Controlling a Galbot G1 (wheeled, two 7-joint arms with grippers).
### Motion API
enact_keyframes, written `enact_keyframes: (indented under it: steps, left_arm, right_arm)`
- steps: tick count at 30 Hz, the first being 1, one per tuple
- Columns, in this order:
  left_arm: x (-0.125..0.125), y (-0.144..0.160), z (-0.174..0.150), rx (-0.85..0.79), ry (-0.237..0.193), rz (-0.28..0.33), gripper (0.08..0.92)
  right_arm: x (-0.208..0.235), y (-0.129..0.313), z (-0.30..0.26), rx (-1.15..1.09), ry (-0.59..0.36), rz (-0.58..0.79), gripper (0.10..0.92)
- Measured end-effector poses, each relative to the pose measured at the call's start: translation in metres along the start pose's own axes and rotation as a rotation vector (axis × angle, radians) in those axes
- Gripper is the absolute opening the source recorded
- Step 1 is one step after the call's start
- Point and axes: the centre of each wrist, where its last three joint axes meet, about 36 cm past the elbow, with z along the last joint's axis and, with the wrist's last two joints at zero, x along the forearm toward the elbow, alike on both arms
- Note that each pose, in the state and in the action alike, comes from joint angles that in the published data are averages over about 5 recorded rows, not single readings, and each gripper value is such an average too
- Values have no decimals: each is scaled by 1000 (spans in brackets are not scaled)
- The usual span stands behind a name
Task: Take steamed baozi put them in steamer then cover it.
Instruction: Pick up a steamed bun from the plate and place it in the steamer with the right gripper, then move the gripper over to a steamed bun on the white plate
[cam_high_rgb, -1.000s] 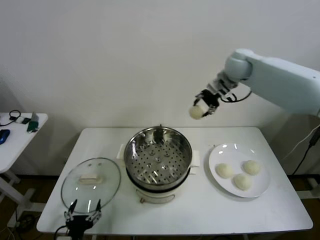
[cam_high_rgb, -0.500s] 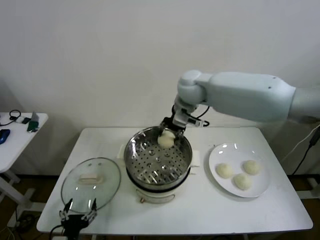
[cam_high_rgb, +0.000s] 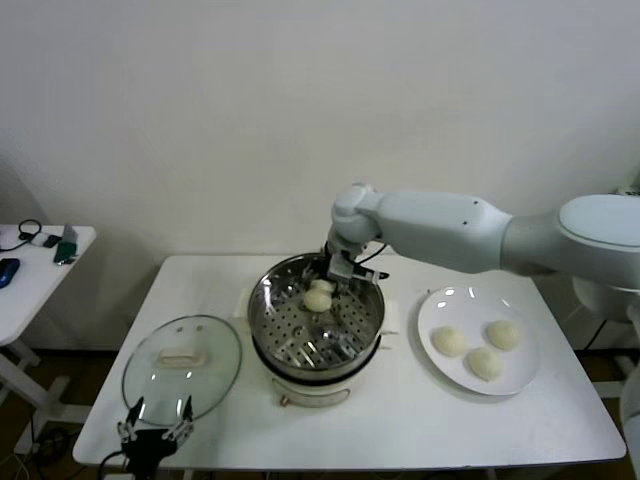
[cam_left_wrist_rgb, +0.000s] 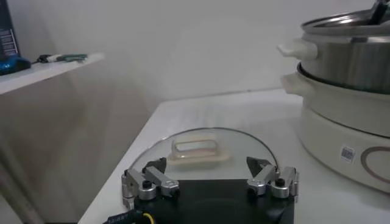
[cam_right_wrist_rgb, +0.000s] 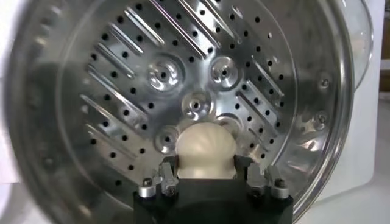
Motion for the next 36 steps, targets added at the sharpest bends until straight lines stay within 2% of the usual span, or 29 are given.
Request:
enact_keyframes:
  steps: [4, 7, 12, 17, 21, 25, 29, 36]
  left_arm:
    - [3, 0, -1, -2, 1, -2, 823]
    - [4, 0, -2, -4, -1, 0, 823]
    - [4, -2, -4, -9, -6, 7, 823]
    - [3, -3, -4, -12, -6, 10, 823]
    - [1, -3, -4, -15, -6, 13, 823]
    - [-2, -4, -5, -11, -12, 18, 823]
    - [-4, -5, -6, -9, -15, 22, 823]
    - [-5, -2, -7, -12, -19, 15, 823]
  right_arm:
    - [9, 0, 5, -8, -17, 5, 727]
    - [31, 1, 14, -42, -25, -3, 795]
    - [89, 16, 37, -187, -36, -26, 822]
    - [150, 63, 59, -455, -25, -34, 823]
    - [181, 127, 67, -709, 17, -49, 823]
    - [183, 197, 58, -939, 58, -78, 823]
    - [165, 254, 40, -1108, 85, -105, 823]
    - [112, 307, 14, -1272, 113, -145, 823]
